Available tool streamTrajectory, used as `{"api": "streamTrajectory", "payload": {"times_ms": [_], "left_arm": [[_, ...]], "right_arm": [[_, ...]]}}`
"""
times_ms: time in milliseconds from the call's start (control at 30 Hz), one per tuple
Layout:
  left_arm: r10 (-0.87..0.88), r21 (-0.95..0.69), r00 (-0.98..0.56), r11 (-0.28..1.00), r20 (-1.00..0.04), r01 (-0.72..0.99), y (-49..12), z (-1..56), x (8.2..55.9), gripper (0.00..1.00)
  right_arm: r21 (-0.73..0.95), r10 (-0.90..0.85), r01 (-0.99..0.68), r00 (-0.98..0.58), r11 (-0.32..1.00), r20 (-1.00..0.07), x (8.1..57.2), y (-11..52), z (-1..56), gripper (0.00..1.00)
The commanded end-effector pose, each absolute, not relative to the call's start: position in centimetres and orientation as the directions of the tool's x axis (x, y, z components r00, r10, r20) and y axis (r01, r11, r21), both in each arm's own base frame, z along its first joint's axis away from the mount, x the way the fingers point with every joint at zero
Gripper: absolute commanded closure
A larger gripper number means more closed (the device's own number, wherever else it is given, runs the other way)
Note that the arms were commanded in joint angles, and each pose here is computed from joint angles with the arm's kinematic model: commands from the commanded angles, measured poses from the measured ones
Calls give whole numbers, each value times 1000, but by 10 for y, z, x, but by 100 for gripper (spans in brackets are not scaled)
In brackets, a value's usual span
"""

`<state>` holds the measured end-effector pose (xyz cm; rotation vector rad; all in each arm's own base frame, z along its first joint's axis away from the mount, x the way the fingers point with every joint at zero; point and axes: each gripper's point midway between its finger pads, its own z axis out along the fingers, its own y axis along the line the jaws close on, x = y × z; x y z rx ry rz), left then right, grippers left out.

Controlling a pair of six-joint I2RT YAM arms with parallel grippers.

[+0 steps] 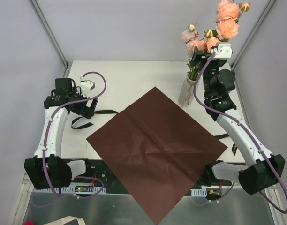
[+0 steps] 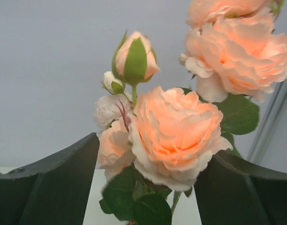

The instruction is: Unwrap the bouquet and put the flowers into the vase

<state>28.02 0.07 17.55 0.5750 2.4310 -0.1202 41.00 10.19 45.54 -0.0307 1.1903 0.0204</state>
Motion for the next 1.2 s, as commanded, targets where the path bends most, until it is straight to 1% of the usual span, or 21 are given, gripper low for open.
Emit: {"api": "streamTrajectory", "payload": {"times_ms": [0,33,67,133,167,233,267,333,367,400,433,500,567,667,800,967,1167], "left_arm": [[359,41,-676,898,-644,438,-5,194,275,1],[355,39,-675,899,-647,435,-6,195,274,1],[350,27,-672,897,-652,441,-9,196,274,1],[340,15,-673,898,-657,439,-11,198,275,1],[338,10,-674,898,-657,439,-11,198,274,1],[337,8,-673,897,-659,441,-12,198,274,1],[336,8,-673,898,-659,441,-12,198,273,1],[336,2,-671,895,-661,446,-14,198,273,1],[336,3,-670,895,-662,446,-13,198,273,1],[335,-1,-670,894,-662,448,-14,198,273,1],[333,-5,-671,893,-662,449,-15,198,273,1],[332,-5,-671,894,-663,448,-15,198,273,1],[332,-6,-666,893,-668,450,-16,199,272,1],[333,-4,-660,891,-673,454,-17,201,270,1],[322,-18,-660,891,-679,454,-19,201,269,1],[296,-44,-669,896,-682,441,-22,203,271,1],[269,-79,-677,896,-685,436,-27,203,273,1]], "right_arm": [[95,87,9,329,995,-940,368,78,491,20],[112,107,-1,300,994,-948,362,79,486,16],[103,100,-1,241,995,-965,359,80,471,15],[134,134,-15,196,991,-971,344,79,461,12],[124,123,-1,145,992,-982,340,77,447,11],[161,158,28,96,986,-983,326,69,435,5],[144,144,59,11,988,-990,320,64,414,2],[111,117,89,-56,990,-992,318,59,401,4],[46,64,109,-167,993,-984,319,58,375,4],[0,42,160,-256,987,-966,320,51,361,4],[-16,39,177,-301,984,-953,319,49,354,4],[-16,45,155,-379,988,-924,315,54,339,4],[14,47,83,-405,996,-913,313,70,322,4],[71,70,12,-378,997,-923,305,85,318,4],[66,70,23,-424,998,-903,292,80,298,4],[105,68,-62,-434,993,-898,277,90,287,4],[81,34,-81,-463,993,-886,269,88,269,4]]}}
